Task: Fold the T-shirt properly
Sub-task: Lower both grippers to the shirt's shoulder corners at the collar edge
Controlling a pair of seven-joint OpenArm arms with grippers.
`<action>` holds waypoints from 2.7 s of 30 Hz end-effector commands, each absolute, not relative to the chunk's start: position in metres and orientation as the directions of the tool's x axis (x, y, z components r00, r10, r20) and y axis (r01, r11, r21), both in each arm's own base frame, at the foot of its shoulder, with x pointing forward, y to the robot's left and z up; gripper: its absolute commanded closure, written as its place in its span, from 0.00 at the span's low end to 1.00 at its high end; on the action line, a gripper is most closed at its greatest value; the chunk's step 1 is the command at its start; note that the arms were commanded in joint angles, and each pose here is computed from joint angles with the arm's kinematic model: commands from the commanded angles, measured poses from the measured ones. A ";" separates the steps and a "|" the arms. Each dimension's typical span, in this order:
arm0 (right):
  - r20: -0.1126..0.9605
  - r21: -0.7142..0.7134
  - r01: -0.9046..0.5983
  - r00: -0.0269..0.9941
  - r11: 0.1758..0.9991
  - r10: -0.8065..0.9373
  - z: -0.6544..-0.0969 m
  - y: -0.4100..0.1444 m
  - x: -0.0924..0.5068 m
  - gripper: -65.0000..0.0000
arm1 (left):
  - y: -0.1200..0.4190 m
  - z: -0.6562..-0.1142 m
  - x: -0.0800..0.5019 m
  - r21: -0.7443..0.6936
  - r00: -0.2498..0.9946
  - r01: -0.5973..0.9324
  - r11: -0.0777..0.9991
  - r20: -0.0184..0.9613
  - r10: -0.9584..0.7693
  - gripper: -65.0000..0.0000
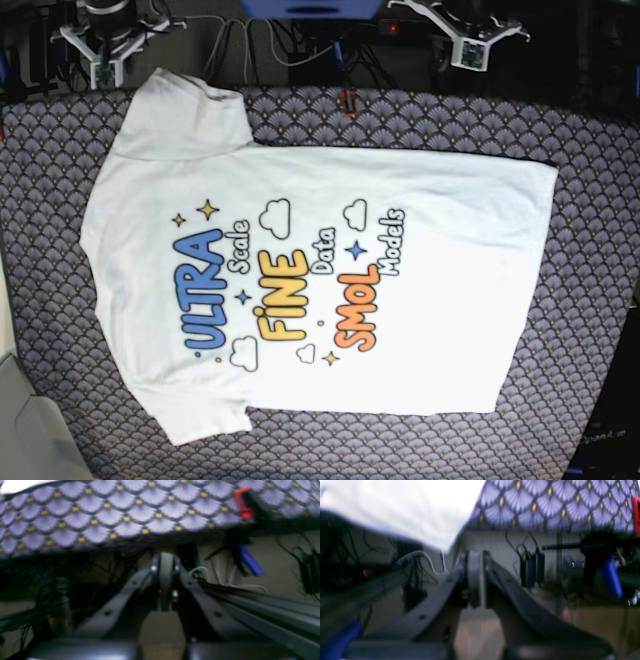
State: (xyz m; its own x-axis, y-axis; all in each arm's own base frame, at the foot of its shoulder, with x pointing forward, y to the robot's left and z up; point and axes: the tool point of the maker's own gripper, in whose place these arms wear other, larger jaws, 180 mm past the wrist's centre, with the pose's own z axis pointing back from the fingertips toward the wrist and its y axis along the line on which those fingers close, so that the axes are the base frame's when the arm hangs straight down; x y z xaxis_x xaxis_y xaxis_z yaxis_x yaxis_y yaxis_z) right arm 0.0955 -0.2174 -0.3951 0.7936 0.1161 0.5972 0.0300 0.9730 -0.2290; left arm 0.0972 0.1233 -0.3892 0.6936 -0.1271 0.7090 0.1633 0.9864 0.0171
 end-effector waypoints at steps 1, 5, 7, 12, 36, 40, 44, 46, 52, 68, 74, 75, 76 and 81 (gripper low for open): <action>0.620 -0.243 0.031 0.774 0.969 0.131 -0.387 -0.221 0.101 0.82 | 0.121 -0.380 0.104 0.015 0.663 0.168 0.986 0.738 -0.124 0.88; 0.659 -0.229 0.028 0.741 0.973 0.133 -0.383 -0.216 0.122 0.66 | 0.121 -0.380 0.108 0.015 0.658 0.166 0.986 0.743 -0.122 0.68; 0.673 -0.207 -0.016 0.724 0.978 0.154 -0.382 -0.207 0.131 0.62 | 0.121 -0.378 0.112 0.017 0.648 0.166 0.986 0.752 -0.121 0.64; 0.697 -0.163 -0.057 0.700 0.985 0.156 -0.379 -0.192 0.150 0.60 | 0.137 -0.375 0.123 0.043 0.632 0.121 0.992 0.767 -0.111 0.64; 0.683 -0.131 -0.056 0.719 0.990 0.131 -0.382 -0.210 0.170 0.58 | 0.233 -0.342 0.152 -0.093 0.549 -0.101 0.990 0.825 0.134 0.64; 0.688 -0.099 -0.040 0.719 0.994 0.097 -0.383 -0.222 0.167 0.58 | 0.233 -0.342 0.152 -0.093 0.549 -0.101 0.990 0.825 0.134 0.64; 0.657 -0.089 -0.040 0.748 0.995 0.089 -0.397 -0.228 0.159 0.58 | 0.233 -0.341 0.152 -0.094 0.547 -0.101 0.990 0.826 0.134 0.64; 0.644 -0.081 -0.035 0.761 0.996 0.079 -0.405 -0.230 0.156 0.58 | 0.233 -0.341 0.152 -0.094 0.547 -0.101 0.990 0.826 0.134 0.64; 0.624 -0.060 -0.021 0.780 0.998 0.054 -0.419 -0.231 0.156 0.58 | 0.233 -0.341 0.152 -0.094 0.547 -0.101 0.990 0.826 0.134 0.64; 0.602 -0.032 -0.049 0.797 0.998 0.058 -0.429 -0.224 0.149 0.60 | 0.233 -0.341 0.152 -0.094 0.547 -0.101 0.990 0.826 0.134 0.64; 0.569 -0.004 -0.030 0.822 1.000 0.027 -0.449 -0.225 0.147 0.85 | 0.233 -0.341 0.152 -0.093 0.547 -0.102 0.990 0.826 0.134 0.64; 0.567 -0.002 -0.028 0.823 1.000 0.024 -0.451 -0.225 0.147 0.90 | 0.233 -0.341 0.152 -0.093 0.547 -0.102 0.990 0.826 0.134 0.64; 0.568 -0.001 -0.027 0.822 1.000 0.023 -0.451 -0.225 0.148 0.94 | 0.233 -0.341 0.152 -0.093 0.547 -0.102 0.990 0.826 0.134 0.64; 0.572 -0.001 -0.027 0.820 1.000 0.023 -0.450 -0.225 0.150 1.00 | 0.233 -0.341 0.152 -0.092 0.547 -0.101 0.991 0.827 0.132 0.64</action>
State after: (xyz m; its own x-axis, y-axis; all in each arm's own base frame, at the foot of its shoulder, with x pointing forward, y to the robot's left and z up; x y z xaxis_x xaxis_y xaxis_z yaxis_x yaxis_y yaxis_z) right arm 0.1675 -0.2266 -0.4366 0.7612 0.0009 0.6485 -0.0075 0.9999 0.0074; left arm 0.1495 0.2319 -0.3489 0.5698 0.1429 0.8093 -0.1097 0.9892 -0.0975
